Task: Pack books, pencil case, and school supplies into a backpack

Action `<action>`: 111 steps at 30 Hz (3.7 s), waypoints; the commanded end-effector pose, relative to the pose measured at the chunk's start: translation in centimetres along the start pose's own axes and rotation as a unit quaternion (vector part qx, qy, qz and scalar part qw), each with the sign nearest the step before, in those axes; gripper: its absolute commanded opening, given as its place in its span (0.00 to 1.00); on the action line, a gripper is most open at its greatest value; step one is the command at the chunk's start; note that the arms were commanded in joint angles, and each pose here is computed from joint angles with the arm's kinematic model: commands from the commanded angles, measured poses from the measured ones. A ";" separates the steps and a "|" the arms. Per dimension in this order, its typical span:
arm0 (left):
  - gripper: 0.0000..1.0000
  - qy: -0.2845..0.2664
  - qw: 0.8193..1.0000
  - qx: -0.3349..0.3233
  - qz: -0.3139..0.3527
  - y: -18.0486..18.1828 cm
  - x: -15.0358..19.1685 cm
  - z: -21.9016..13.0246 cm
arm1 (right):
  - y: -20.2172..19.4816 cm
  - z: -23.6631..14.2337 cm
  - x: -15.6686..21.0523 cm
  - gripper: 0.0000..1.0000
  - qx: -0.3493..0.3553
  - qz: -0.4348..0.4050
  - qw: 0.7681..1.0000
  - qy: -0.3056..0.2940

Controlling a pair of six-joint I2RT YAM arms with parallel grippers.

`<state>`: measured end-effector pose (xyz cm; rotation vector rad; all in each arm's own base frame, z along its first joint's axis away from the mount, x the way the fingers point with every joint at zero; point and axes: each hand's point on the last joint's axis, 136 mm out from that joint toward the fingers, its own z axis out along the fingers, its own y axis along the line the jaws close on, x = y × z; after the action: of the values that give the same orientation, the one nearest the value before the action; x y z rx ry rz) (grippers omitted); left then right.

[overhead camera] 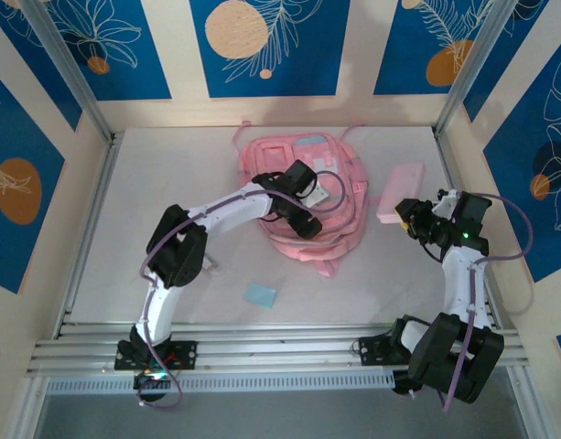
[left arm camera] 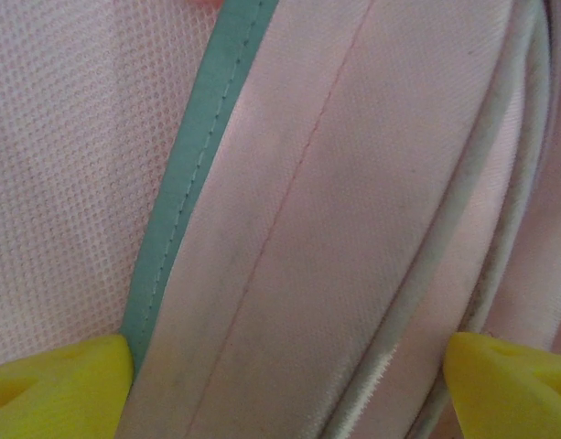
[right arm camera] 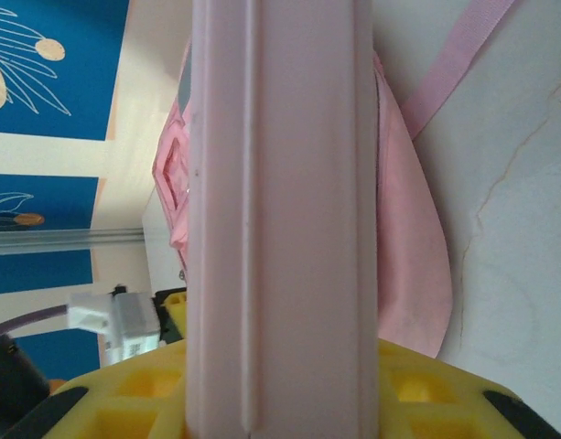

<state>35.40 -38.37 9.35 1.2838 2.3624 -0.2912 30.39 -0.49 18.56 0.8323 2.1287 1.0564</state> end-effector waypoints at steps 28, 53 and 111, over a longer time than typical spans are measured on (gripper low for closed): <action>0.00 -0.205 0.922 0.156 -0.288 4.5 -9.3 -10.5 | 1.8 0.2 2.5 0.10 -0.033 -0.048 0.998 0.017; 0.00 -0.293 0.845 0.280 -0.350 3.1 -13.4 -15.1 | 11.2 21.3 8.4 0.10 -0.124 -0.110 0.977 0.133; 0.30 -0.257 0.804 0.031 -0.535 18.4 3.7 -1.5 | 0.5 11.8 10.8 0.80 0.112 -0.140 0.980 0.085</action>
<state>47.11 -24.35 8.60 -0.2856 2.3480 -0.8559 31.52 13.40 10.15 0.5331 2.4830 0.7983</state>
